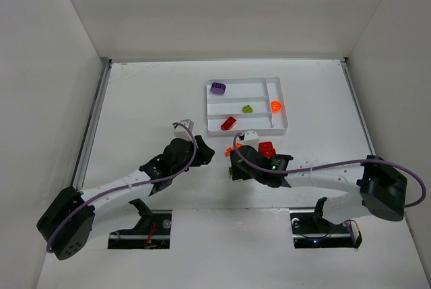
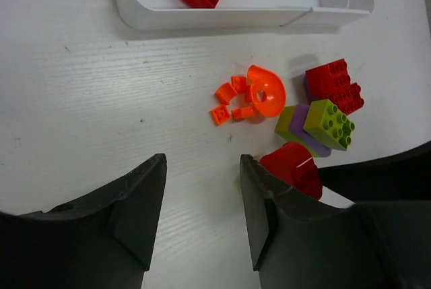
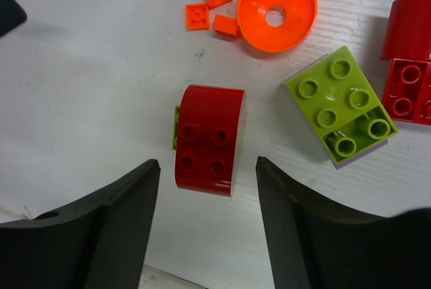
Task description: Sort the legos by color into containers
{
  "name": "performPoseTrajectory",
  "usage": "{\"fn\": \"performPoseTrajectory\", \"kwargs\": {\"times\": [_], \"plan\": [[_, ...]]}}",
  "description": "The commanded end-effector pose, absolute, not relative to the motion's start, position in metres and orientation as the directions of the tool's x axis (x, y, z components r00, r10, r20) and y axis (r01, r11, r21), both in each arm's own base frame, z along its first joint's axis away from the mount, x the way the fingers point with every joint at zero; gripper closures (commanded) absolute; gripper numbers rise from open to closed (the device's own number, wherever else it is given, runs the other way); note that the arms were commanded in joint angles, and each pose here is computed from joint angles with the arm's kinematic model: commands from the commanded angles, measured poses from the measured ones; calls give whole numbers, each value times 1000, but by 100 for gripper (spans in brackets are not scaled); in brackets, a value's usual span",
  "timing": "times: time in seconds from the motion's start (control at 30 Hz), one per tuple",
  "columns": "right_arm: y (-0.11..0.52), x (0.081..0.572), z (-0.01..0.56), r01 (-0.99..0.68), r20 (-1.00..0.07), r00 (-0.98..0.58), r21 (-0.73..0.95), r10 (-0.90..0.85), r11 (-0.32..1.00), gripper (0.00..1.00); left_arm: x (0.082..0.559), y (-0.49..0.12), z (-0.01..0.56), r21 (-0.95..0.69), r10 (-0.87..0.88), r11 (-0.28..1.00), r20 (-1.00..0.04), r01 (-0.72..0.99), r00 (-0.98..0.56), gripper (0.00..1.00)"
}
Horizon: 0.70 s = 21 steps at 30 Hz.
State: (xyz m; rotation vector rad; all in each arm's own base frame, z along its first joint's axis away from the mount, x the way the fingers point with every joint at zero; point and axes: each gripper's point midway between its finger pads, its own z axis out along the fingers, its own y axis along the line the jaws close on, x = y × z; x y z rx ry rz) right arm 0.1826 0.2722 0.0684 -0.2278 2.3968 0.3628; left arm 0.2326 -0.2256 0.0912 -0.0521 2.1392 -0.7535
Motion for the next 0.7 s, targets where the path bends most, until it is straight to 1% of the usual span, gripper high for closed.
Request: {"fn": "performPoseTrajectory", "kwargs": {"times": [0.0,0.1,0.23,0.3,0.33,0.5,0.67], "plan": [[285,193,80,-254,-686,-725,200,-49,946,39,221,-228,92,-562,-311,799,-691,215,-653,55],[286,195,71,-248,-678,-733,183,-60,951,45,211,-229,82,-568,-305,800,-664,195,-683,53],[285,201,69,-233,-681,-731,184,-47,955,59,199,-237,73,-587,-300,792,-615,168,-729,50],[285,204,71,-223,-684,-728,193,-32,956,69,195,-243,71,-589,-292,789,-609,175,-737,50],[285,205,74,-223,-688,-725,203,-23,953,71,194,-247,72,-594,-293,785,-605,175,-740,50],[286,210,98,-214,-726,-684,297,74,930,74,190,-263,83,-642,-323,746,-582,178,-746,49],[288,215,110,-202,-724,-669,393,166,897,74,196,-268,99,-721,-433,678,-550,144,-714,49]]}}
